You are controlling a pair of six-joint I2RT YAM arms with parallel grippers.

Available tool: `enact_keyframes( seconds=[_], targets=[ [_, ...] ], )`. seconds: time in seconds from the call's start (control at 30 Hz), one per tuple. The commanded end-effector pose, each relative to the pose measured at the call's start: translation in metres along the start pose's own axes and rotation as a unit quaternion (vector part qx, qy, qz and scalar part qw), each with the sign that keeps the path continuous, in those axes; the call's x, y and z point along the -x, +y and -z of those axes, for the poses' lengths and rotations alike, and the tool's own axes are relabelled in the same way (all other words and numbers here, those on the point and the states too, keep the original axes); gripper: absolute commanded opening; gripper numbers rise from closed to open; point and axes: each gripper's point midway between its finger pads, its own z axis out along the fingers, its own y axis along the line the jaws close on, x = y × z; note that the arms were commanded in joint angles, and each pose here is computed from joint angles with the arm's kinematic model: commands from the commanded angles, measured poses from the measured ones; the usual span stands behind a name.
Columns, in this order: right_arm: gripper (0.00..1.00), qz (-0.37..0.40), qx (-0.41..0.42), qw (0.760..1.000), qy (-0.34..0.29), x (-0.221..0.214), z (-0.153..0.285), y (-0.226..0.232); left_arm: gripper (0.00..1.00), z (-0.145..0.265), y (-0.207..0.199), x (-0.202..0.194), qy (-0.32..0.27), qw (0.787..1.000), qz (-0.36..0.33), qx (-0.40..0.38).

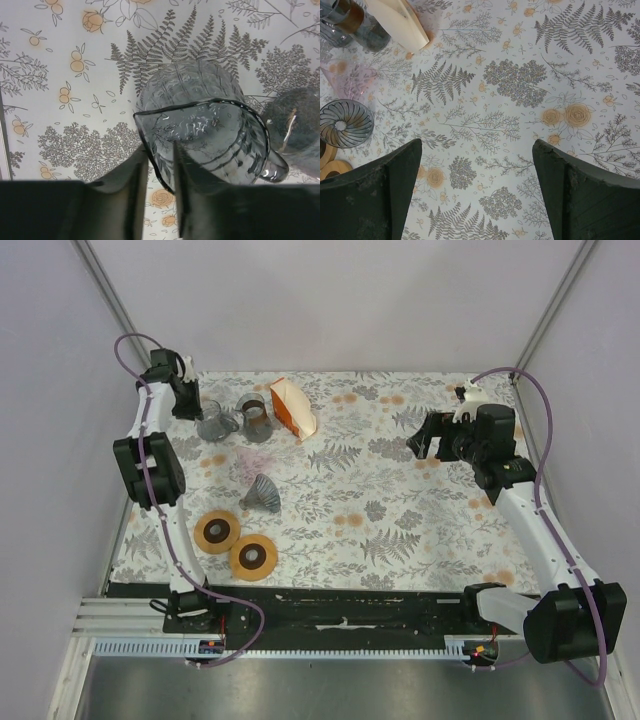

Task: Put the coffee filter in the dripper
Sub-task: Pick up the coffee server from the center of the board.

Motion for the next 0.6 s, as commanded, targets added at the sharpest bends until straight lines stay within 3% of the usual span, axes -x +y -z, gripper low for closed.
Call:
enact_keyframes(
  seconds=[0.0, 0.13, 0.37, 0.57],
  targets=[
    [0.98, 0.018, 0.009, 0.999, -0.037, 0.028, 0.008, 0.009, 0.25, -0.002, 0.0, 0.003, -0.004, 1.0, 0.01, 0.008],
    [0.98, 0.019, 0.008, 0.999, -0.039, 0.029, 0.009, 0.009, 0.02, 0.011, 0.003, 0.009, -0.022, 1.0, 0.015, 0.015],
    [0.98, 0.023, 0.018, 0.998, -0.055, 0.037, 0.018, 0.016, 0.02, 0.079, 0.001, 0.038, -0.088, 0.996, 0.007, 0.008],
    [0.98, 0.021, 0.03, 0.998, -0.06, 0.041, 0.021, 0.023, 0.02, 0.175, -0.051, 0.057, -0.157, 0.985, -0.023, -0.072]
  ],
)
